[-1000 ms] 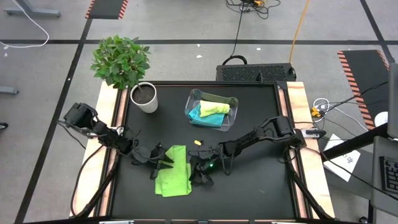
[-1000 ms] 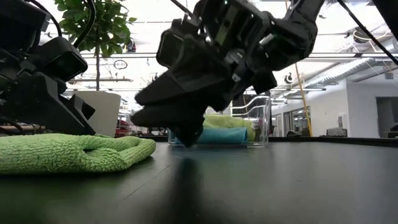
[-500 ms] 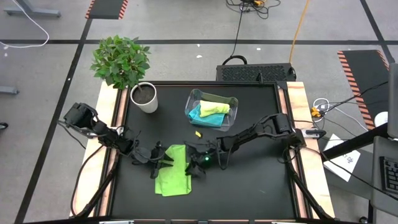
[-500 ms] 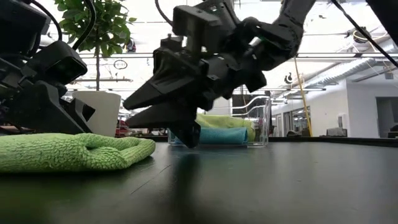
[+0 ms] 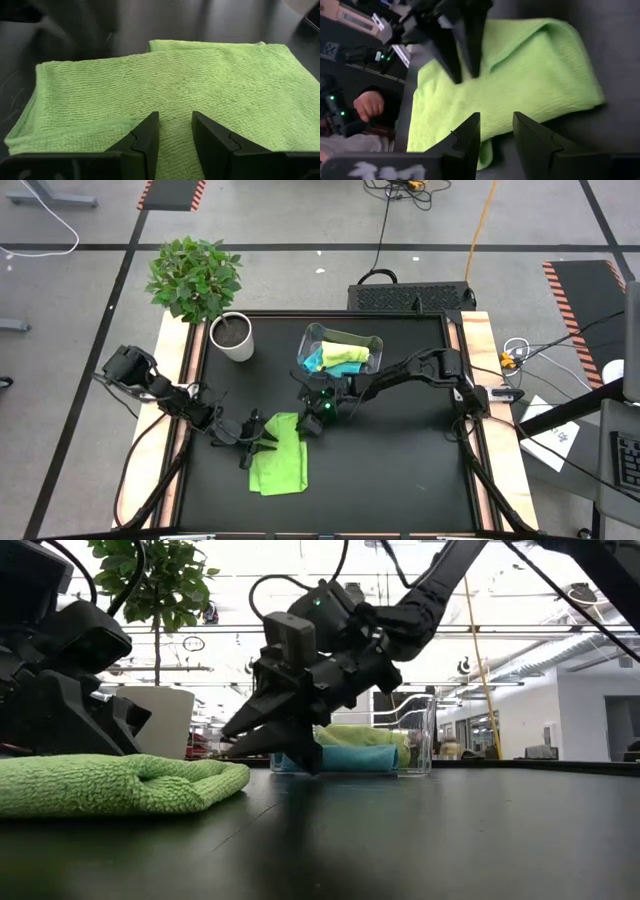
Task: Fold microfiber towels
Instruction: Fold the green towel
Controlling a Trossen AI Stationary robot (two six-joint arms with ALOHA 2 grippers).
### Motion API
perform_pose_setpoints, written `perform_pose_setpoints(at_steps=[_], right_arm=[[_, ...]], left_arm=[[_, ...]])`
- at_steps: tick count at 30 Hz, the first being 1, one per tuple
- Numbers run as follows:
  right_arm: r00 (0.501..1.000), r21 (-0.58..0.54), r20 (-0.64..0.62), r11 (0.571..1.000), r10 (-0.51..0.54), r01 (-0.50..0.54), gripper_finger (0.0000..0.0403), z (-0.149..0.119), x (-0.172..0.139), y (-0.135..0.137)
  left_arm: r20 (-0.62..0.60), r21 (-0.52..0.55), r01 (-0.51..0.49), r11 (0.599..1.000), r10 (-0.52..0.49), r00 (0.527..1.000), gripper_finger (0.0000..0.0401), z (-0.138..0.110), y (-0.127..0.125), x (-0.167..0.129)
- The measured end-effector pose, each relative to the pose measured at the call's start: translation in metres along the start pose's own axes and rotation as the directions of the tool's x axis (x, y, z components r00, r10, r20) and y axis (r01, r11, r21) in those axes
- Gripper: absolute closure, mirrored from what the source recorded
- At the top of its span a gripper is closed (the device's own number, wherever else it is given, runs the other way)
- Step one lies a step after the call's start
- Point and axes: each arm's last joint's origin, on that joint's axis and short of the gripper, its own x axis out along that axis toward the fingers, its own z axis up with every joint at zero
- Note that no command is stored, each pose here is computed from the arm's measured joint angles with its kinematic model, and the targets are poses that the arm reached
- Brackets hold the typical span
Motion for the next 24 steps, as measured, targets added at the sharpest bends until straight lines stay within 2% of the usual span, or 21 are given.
perform_pose_setpoints(at_steps=[4,8,13,20,22,24], right_arm=[[0.999,0.034,-0.014,0.998,0.044,-0.043,0.0296,0.003,-0.002,-0.008],[0.996,0.023,0.009,0.995,0.092,-0.092,0.0296,0.006,-0.001,-0.006],[0.996,0.034,-0.008,0.995,0.089,-0.089,0.0296,0.005,-0.001,-0.007],[0.999,-0.019,-0.028,1.0,-0.023,0.023,0.0296,0.001,0.002,-0.005],[0.991,-0.041,-0.073,0.994,-0.108,0.105,0.0296,0.002,0.004,-0.001],[0.967,-0.11,-0.104,0.969,-0.233,0.221,0.0296,0.005,0.006,0.006]], left_arm=[[0.001,0.014,0.004,1.0,-0.004,1.0,0.0284,-0.001,-0.002,-0.001],[0.002,0.014,-0.002,1.0,0.002,1.0,0.0284,-0.001,-0.002,0.0],[0.006,0.04,-0.013,0.999,0.012,1.0,0.0284,0.0,-0.002,0.0],[0.026,0.088,-0.076,0.993,0.074,0.997,0.0284,0.0,-0.001,-0.001],[0.029,0.092,-0.084,0.992,0.081,0.996,0.0284,0.0,-0.001,-0.001],[0.03,0.094,-0.089,0.992,0.086,0.996,0.0284,0.0,-0.001,-0.001]])
